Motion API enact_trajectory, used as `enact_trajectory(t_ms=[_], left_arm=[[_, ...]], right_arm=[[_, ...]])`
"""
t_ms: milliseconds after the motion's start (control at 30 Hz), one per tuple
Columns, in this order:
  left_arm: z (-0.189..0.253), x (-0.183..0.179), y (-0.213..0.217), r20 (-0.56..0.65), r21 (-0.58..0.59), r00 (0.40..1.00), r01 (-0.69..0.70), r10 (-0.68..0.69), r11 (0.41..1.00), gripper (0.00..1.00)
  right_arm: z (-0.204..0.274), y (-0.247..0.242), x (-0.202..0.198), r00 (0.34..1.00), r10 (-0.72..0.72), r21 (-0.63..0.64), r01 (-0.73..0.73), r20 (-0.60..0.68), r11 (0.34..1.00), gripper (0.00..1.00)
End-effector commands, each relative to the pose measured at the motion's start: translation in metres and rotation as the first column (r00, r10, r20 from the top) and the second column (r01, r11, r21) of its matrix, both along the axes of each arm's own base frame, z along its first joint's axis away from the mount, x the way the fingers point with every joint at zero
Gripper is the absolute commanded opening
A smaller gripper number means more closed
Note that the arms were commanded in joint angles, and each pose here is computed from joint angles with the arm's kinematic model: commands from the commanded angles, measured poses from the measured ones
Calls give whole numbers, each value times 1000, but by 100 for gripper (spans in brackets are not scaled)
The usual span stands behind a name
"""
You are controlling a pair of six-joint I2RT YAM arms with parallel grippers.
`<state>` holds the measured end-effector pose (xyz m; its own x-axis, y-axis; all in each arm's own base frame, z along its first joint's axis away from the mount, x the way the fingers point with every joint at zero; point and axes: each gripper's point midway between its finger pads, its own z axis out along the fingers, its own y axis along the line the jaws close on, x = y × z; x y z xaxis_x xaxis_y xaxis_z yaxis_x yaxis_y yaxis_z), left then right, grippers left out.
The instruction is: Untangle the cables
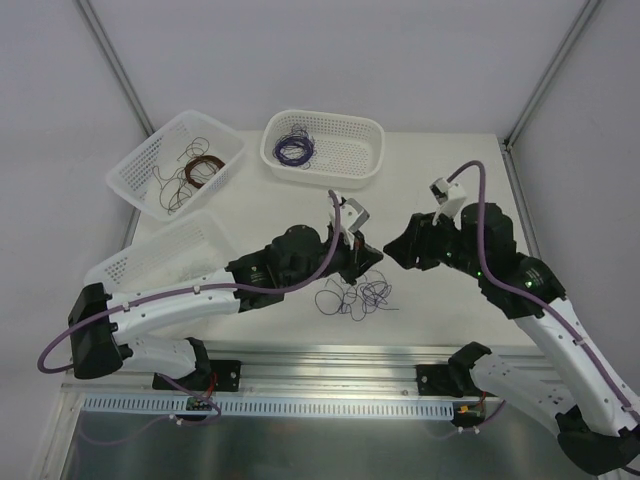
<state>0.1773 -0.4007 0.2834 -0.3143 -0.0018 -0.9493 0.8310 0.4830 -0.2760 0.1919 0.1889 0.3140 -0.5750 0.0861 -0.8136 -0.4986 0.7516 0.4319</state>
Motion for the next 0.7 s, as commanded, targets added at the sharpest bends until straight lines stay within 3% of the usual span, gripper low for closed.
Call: enact_trajectory(t_ms=[0,200,367,467,667], left_arm=[[27,0,11,-73,-74,996,-57,51,996,0],[27,1,18,-126,-70,989,-81,72,994,0],[42,14,40,-152,-81,979,-148,134,986,0],[56,21,55,-238,-111,963,-155,125,982,0],[120,0,65,-294,-222,955,-24,-44,975,0]], right_arm=[[-39,-6,2,1000,-8,-62,7,-10,998,50],[-70,3,1,998,56,-63,-57,-7,996,50],[-99,-2,8,999,7,-106,-12,-44,994,50],[-109,-6,11,998,-18,-128,11,-59,992,50],[-137,-5,11,993,-24,-165,4,-118,986,50]])
